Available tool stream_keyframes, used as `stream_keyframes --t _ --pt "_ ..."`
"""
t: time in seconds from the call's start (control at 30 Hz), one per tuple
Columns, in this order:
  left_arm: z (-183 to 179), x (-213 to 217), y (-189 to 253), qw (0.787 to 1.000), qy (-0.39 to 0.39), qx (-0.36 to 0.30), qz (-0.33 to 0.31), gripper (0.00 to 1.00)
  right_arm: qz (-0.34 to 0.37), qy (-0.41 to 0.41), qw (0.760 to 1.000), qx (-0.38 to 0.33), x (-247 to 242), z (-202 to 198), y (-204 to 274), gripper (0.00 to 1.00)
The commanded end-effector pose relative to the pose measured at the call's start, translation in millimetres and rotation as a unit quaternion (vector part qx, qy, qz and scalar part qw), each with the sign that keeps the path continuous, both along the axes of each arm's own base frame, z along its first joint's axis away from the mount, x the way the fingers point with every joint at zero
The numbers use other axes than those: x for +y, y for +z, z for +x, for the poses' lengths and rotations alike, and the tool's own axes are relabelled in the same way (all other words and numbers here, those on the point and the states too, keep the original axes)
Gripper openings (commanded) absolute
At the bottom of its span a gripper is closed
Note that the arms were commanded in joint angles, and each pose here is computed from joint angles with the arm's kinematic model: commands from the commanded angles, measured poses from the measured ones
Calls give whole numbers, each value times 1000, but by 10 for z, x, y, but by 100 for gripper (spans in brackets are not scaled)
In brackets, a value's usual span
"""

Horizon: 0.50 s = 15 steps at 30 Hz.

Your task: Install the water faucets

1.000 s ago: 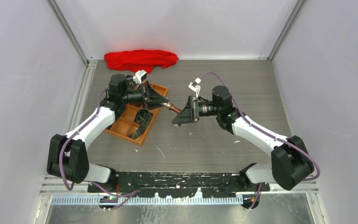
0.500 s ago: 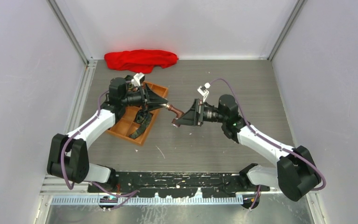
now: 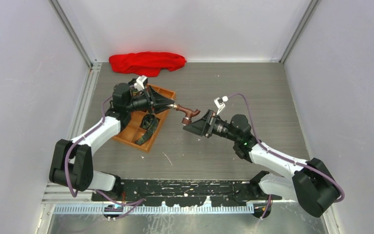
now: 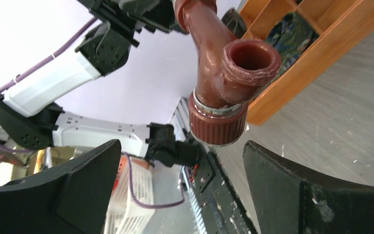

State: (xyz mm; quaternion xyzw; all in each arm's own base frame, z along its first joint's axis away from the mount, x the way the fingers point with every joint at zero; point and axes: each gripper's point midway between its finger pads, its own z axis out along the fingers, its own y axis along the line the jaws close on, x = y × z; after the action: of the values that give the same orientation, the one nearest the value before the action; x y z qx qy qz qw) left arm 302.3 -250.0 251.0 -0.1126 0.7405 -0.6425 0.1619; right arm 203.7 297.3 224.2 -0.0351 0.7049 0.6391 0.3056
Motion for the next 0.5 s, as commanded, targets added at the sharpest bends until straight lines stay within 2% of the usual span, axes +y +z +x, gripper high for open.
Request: stream_keyframes --t 0.0,0.17,0.33,0.47 --pt "41 17 197 999 10 -37 -22 0 14 -75 995 -71 -124 192 220 100" --pt "44 18 187 999 13 -36 -21 0 38 -70 994 -76 -40 220 282 100" --pt "59 31 128 999 18 -33 -6 0 66 -19 994 -84 186 70 399 100" --pt "54 40 82 999 17 -36 13 0 108 2 987 -121 217 -60 672 100"
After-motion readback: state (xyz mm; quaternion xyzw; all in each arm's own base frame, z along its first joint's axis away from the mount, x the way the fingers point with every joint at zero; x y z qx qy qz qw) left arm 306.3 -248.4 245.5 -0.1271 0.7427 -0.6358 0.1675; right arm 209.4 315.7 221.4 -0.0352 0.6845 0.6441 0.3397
